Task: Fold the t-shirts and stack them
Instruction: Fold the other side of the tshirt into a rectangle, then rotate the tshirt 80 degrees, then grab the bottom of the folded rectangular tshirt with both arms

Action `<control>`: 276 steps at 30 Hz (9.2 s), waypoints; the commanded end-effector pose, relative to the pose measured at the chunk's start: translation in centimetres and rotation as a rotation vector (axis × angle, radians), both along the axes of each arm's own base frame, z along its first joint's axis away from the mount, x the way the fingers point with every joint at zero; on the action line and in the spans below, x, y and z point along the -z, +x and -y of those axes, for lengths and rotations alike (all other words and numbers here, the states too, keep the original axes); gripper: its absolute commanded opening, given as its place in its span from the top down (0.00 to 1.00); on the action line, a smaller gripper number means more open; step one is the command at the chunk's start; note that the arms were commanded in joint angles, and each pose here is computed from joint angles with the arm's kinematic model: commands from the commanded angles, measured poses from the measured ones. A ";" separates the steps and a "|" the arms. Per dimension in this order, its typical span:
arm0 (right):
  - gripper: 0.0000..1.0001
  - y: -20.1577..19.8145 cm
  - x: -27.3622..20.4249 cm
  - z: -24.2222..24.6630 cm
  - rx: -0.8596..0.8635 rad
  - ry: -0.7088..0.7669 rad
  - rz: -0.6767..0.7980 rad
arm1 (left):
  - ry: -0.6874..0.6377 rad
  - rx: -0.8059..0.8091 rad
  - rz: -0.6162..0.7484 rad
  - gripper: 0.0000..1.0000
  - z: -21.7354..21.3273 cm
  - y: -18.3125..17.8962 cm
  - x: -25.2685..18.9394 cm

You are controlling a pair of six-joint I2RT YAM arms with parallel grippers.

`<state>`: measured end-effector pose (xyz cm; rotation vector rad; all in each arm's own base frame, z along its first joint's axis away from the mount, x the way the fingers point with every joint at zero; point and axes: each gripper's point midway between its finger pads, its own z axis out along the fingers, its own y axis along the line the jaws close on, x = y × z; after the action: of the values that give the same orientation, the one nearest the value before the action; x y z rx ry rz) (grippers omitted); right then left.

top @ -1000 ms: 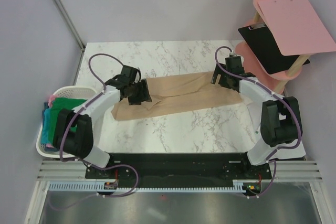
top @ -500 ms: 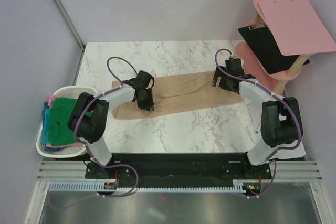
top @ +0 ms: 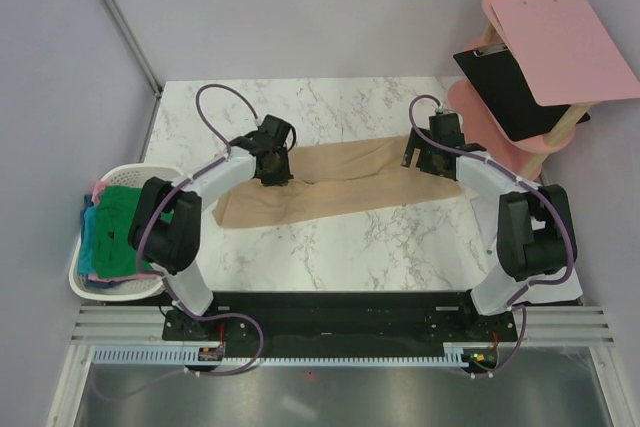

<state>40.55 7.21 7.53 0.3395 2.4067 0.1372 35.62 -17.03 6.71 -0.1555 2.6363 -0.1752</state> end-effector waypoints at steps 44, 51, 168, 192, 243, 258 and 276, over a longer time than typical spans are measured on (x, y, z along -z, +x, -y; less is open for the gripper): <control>0.07 8.1 3.2 -4.8 -0.168 -0.574 -0.108 | 0.010 -0.319 -0.195 0.01 -6.1 -9.5 5.6; 0.14 6.7 4.9 -3.9 -0.163 -0.619 -0.205 | 0.013 -0.372 -0.208 0.01 -8.2 -5.9 6.6; 0.02 -18.4 4.2 -9.8 -0.358 0.253 -0.365 | -0.225 0.316 -0.199 0.46 14.6 -20.3 3.9; 0.02 -19.1 5.2 -9.6 -0.367 0.251 -0.386 | -0.198 0.347 -0.188 0.66 17.1 -19.5 4.3; 0.32 -26.8 7.6 -12.4 -0.412 0.325 -0.517 | -0.090 -0.081 -0.081 0.15 3.9 -23.9 2.7; 0.32 -26.4 7.9 -12.4 -0.424 0.308 -0.511 | -0.122 -0.029 -0.117 0.30 6.1 -23.0 4.3; 1.00 -23.3 1.7 -13.8 -0.515 0.331 -0.274 | -0.167 -0.007 -0.019 0.98 5.6 -21.8 -2.8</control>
<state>14.88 20.52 2.88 -0.0651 2.8335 0.7870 12.28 -23.21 5.99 -0.2556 2.7182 -0.4224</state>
